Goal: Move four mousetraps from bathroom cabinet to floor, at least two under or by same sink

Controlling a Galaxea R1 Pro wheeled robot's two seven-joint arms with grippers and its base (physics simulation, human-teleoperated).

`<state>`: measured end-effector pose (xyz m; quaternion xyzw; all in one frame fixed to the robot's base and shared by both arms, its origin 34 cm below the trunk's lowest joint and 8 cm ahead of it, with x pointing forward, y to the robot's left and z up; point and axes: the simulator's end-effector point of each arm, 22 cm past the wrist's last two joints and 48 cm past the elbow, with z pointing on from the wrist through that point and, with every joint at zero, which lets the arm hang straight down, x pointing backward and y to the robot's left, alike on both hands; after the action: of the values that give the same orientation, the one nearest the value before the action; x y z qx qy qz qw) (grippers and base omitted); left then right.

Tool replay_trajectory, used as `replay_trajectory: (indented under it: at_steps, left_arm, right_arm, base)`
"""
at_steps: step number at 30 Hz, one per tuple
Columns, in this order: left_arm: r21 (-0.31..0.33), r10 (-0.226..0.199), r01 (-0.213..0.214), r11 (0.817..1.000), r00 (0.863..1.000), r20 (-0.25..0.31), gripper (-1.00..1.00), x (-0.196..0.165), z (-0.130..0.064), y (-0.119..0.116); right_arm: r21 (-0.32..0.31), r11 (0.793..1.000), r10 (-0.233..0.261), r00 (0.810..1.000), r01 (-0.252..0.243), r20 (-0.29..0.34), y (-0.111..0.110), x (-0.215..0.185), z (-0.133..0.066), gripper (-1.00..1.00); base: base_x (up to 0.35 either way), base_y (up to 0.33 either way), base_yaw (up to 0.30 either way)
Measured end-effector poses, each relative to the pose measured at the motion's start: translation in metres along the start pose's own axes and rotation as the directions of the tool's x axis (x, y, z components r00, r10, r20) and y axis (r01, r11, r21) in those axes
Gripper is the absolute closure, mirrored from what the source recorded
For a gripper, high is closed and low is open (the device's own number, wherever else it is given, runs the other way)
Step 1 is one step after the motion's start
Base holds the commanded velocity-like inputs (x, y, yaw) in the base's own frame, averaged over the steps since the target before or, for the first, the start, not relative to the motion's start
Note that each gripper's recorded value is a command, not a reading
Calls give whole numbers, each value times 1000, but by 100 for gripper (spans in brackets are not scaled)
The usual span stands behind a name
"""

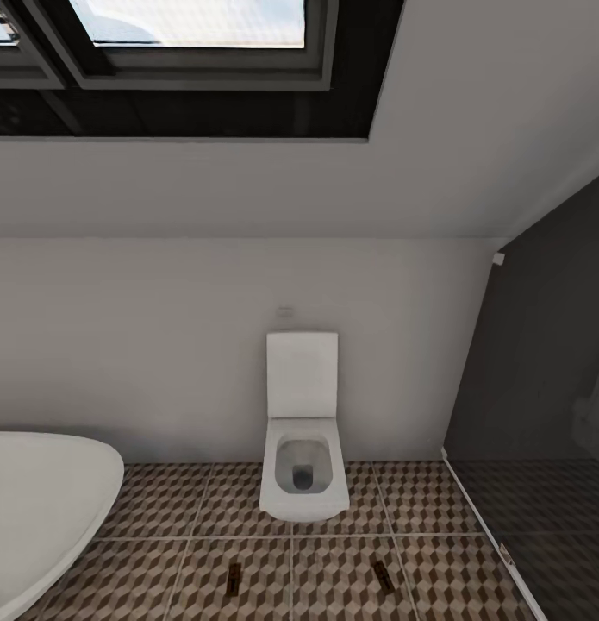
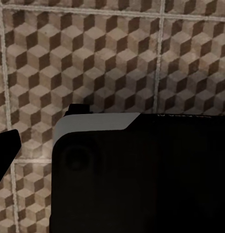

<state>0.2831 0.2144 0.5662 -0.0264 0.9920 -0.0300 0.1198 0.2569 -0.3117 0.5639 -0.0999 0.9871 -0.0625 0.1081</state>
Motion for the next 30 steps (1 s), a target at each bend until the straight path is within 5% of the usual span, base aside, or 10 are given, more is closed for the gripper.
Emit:
replay_trajectory:
  at_steps: [18,30]
  left_arm:
    - [5,4,-4,1000,1000,5,-100,-2,0,-1]
    - [44,-1,0,999,1000,23,-100,-6,0,-31]
  right_arm:
    - [-7,1000,5,1000,-5,-2,6,1,0,-100]
    - [-72,997,18,1000,-17,11,58,-10,-4,-100]
  base:
    - [0,0,0]
    - [0,0,0]
